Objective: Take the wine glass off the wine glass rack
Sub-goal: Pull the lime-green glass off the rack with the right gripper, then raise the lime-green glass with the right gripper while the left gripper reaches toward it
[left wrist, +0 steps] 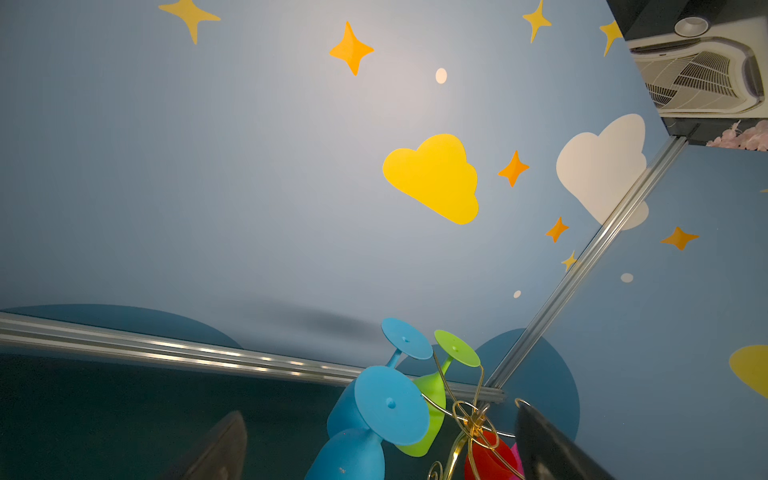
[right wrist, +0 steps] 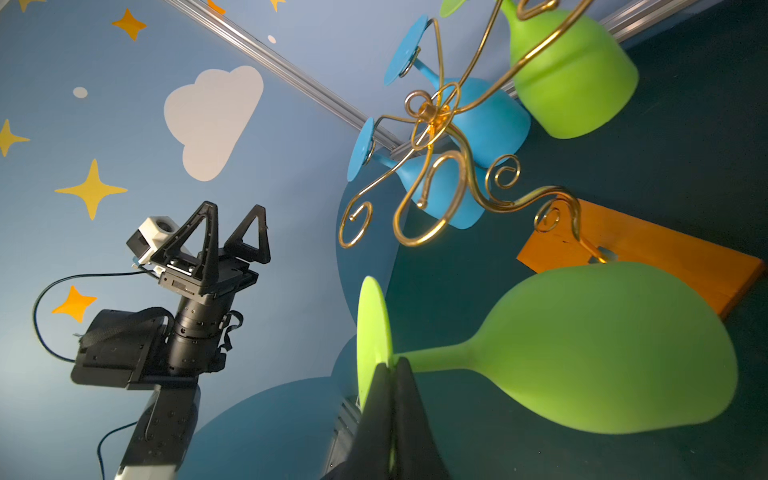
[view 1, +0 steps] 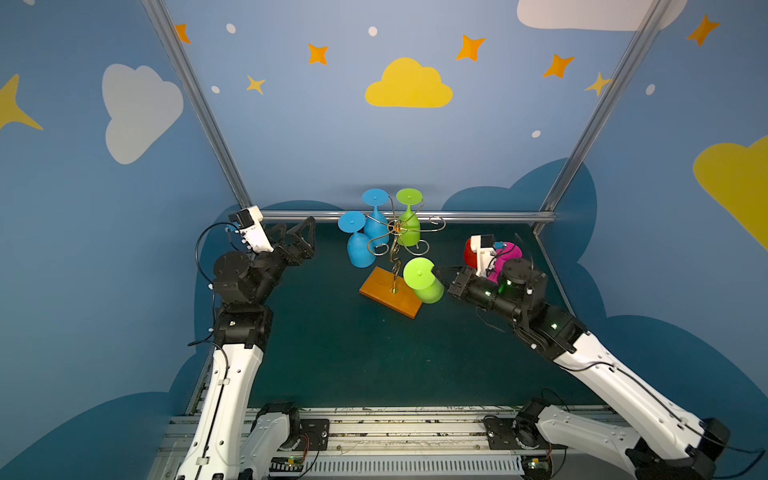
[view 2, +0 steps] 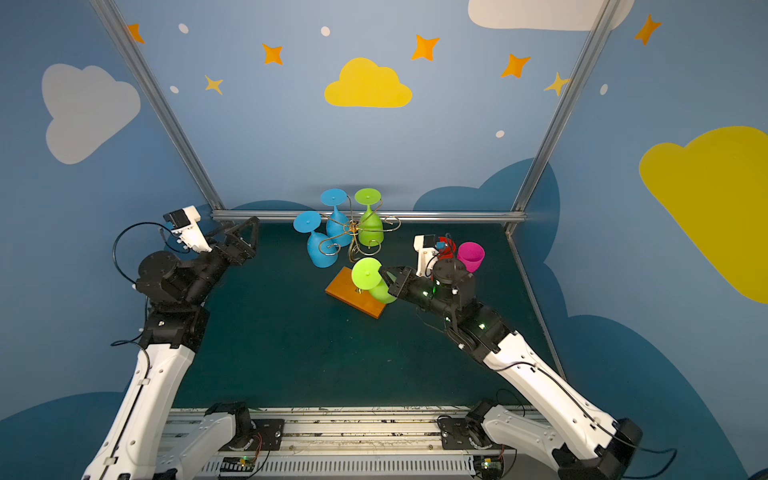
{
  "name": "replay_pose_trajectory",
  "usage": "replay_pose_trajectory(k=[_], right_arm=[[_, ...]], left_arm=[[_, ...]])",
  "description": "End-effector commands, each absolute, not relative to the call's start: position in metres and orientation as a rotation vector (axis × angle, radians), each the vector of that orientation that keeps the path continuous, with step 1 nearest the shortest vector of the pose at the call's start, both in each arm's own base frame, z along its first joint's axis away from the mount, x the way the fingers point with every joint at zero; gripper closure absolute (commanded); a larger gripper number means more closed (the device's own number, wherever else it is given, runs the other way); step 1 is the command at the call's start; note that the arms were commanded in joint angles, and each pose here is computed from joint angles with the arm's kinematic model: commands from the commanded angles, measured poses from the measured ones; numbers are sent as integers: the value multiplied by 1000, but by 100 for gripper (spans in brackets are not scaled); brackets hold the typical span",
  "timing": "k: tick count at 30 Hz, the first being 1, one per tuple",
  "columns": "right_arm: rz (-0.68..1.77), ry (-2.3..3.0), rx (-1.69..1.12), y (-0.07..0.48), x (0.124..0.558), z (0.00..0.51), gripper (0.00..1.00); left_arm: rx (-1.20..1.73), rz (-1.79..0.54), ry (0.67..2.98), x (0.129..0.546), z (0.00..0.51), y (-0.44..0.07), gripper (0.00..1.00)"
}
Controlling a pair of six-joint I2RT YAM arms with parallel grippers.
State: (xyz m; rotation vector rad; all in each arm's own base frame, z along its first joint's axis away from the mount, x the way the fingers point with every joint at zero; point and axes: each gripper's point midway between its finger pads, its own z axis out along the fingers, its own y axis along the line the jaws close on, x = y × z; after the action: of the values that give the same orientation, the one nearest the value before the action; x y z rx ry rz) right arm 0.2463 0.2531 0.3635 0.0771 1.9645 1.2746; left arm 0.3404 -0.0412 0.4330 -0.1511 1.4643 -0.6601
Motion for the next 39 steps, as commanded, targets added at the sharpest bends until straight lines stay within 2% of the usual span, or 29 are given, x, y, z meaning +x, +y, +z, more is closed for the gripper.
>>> replay_pose_trajectory(k=[1,8,16,23,31,39], right_arm=[[1159,1952,127,220,247,356,100],[1081,1827,180,171,251,383,100],[931,1663,59,147,248,449,100],[898,1558,-84,158,251,493,100],[992,1488,-251,195,263,528,100],[1098,1457,-344,227,272,544,100]], left_arm=[[-142,-691,1449,342,437,-44,1],[-85,-793,1453,346,447,-60,6],[112,-1020,1457,345,470,-97,19],[366,-1268,1415,332,494,-138,21],[656,-1341,1435,313,501,-204,22],[779,-1450,1421,318,499,-246,23]])
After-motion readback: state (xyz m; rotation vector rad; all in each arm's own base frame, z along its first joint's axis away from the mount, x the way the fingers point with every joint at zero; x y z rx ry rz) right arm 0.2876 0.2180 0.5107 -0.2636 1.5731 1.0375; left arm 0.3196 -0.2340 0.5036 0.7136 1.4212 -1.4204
